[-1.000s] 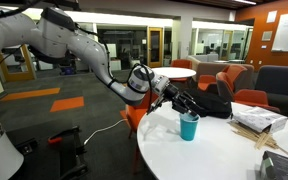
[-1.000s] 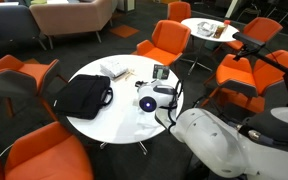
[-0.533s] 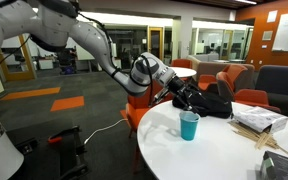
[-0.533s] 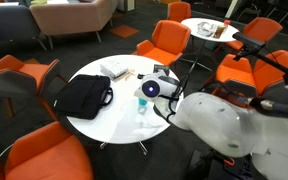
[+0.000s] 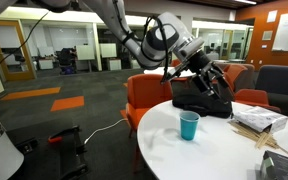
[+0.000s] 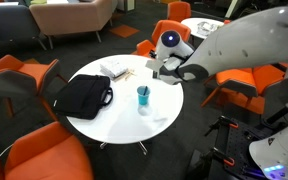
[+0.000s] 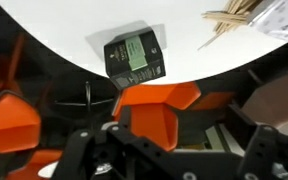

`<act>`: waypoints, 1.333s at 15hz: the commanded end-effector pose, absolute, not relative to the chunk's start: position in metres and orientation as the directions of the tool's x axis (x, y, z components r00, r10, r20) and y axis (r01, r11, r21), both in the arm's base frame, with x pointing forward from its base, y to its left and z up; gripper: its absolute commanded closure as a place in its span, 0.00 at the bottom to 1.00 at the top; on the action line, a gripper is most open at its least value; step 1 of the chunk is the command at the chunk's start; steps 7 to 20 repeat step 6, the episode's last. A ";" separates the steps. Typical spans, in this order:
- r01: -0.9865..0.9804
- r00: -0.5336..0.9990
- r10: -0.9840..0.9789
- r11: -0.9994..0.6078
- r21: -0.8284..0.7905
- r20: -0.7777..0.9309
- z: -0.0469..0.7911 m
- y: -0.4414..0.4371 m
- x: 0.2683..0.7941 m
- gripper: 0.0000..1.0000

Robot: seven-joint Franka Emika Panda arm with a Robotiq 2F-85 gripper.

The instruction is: Put the pen in the cup

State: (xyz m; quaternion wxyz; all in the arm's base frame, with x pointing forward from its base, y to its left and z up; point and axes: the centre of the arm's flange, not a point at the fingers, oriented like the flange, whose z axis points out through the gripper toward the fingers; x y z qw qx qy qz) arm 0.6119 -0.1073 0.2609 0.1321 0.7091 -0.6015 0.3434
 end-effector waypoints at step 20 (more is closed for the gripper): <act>-0.956 0.077 -0.940 -0.164 -0.244 0.331 0.307 -0.157 0.592 0.00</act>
